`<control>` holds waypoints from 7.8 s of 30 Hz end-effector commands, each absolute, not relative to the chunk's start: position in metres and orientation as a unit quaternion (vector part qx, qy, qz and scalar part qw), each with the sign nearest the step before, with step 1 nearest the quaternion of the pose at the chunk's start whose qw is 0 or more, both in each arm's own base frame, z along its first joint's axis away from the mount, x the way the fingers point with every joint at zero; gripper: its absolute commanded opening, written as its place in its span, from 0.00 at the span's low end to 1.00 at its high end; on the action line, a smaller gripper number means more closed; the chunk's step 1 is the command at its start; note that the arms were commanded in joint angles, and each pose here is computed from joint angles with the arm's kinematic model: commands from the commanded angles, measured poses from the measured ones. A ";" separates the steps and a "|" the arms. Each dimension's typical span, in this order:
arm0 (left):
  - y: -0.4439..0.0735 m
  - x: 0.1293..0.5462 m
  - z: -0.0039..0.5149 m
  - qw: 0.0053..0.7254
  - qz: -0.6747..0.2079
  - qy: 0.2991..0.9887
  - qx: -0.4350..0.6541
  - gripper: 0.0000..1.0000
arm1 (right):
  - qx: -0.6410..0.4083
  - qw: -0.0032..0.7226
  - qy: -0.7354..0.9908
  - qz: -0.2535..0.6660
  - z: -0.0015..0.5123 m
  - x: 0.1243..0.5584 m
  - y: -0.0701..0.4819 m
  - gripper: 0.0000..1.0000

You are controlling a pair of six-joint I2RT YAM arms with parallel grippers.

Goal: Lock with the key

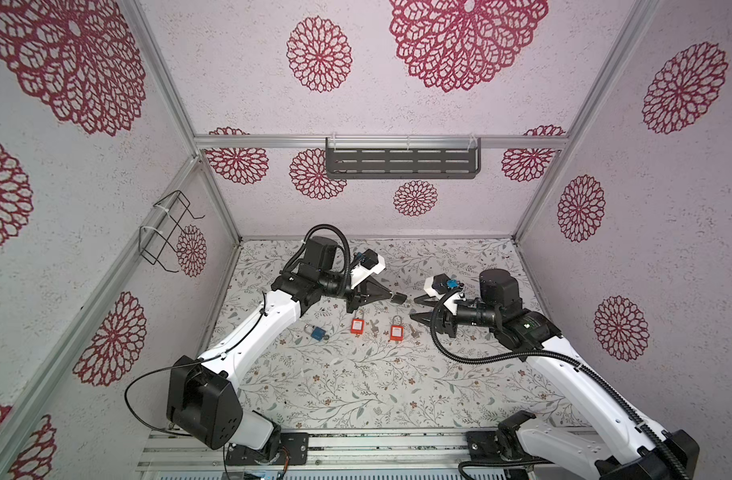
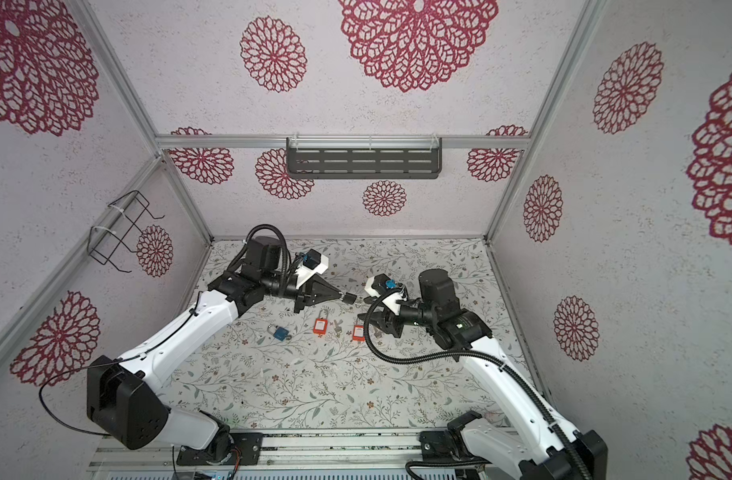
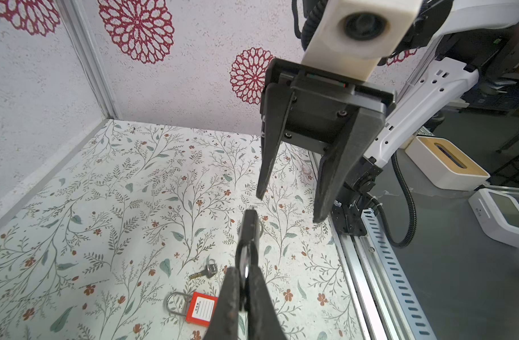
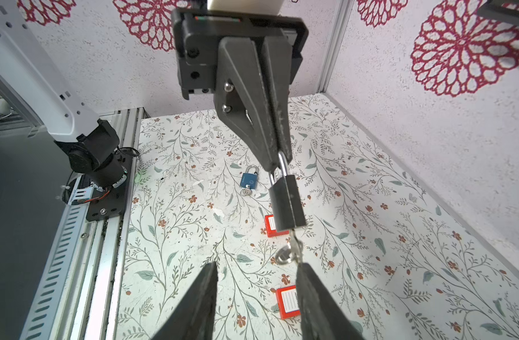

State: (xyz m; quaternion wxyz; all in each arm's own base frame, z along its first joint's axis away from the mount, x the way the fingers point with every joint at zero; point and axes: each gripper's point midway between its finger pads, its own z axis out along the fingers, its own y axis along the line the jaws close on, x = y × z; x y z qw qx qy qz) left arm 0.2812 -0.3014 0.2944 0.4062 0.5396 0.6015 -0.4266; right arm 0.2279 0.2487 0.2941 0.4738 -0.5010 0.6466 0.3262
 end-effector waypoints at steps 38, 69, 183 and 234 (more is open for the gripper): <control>-0.302 0.255 0.305 0.405 -0.425 0.563 0.581 0.00 | -0.527 0.440 0.639 0.347 0.301 0.234 0.260 0.16; -0.293 0.261 0.300 0.396 -0.416 0.571 0.586 0.00 | -0.540 0.418 0.654 0.326 0.286 0.226 0.250 0.00; -0.405 0.424 0.192 0.332 -0.227 0.798 0.449 0.48 | 0.097 0.388 0.897 0.188 0.107 0.247 0.102 0.00; -0.157 0.374 0.239 0.384 -0.127 0.903 0.144 0.63 | 0.063 0.291 0.946 0.125 0.051 0.299 0.117 0.24</control>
